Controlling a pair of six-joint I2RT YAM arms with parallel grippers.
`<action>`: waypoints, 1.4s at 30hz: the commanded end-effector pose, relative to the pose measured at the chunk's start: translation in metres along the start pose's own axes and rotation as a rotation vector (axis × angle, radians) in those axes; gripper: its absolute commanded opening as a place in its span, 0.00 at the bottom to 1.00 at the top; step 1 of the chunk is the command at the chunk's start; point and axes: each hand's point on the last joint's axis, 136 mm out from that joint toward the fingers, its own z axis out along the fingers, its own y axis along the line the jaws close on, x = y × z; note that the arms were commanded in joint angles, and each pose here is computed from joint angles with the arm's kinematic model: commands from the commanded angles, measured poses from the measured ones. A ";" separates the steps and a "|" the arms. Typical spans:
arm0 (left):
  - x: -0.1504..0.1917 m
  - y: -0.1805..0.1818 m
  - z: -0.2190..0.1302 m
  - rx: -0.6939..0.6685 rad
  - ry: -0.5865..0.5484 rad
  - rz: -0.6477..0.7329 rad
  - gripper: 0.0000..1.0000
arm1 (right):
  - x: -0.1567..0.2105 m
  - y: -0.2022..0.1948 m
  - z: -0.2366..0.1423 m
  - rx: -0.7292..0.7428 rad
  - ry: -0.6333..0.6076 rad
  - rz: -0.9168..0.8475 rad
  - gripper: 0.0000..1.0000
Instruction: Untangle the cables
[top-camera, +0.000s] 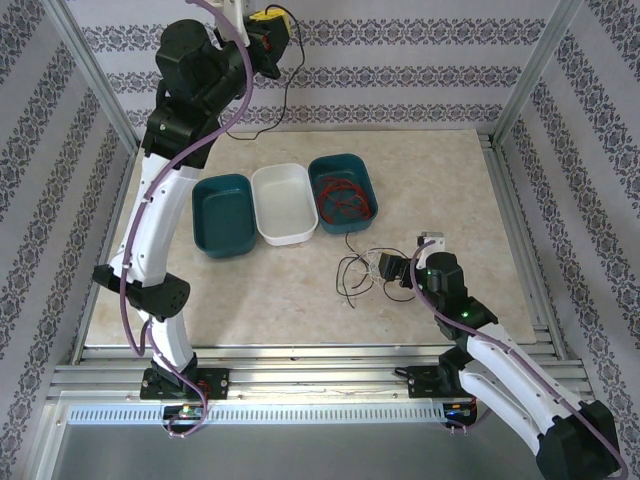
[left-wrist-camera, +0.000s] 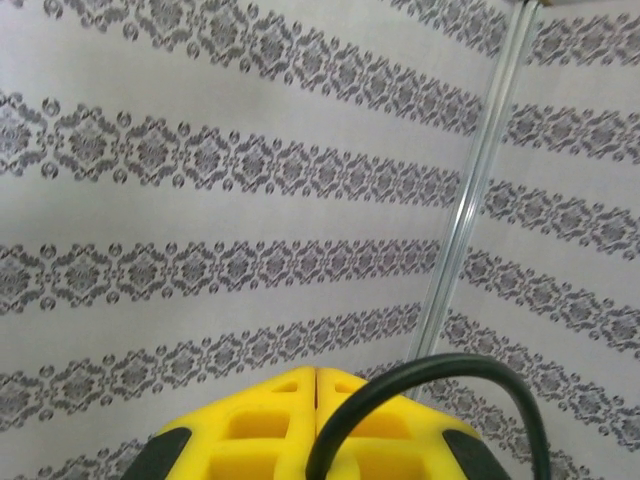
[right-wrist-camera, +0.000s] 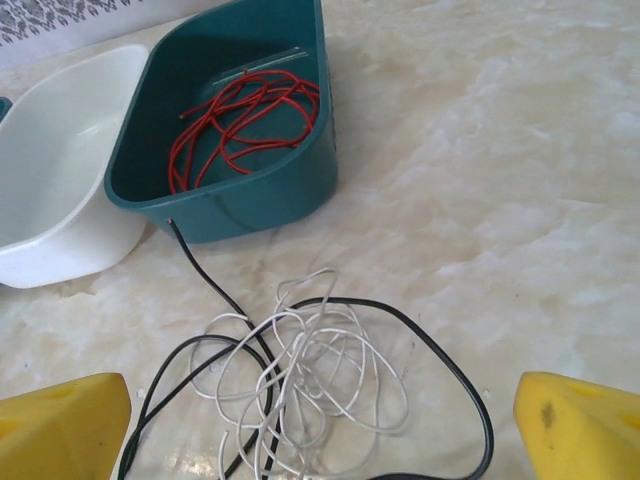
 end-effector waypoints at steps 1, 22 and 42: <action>0.006 0.022 0.000 -0.078 0.030 0.048 0.00 | -0.017 0.005 -0.011 0.015 -0.002 0.004 0.98; 0.109 0.102 0.013 -0.311 0.222 0.126 0.00 | -0.043 -0.018 -0.046 0.199 0.011 0.100 0.98; 0.218 0.115 -0.016 -0.289 0.390 -0.055 0.00 | -0.054 -0.032 -0.051 0.280 0.001 0.126 0.98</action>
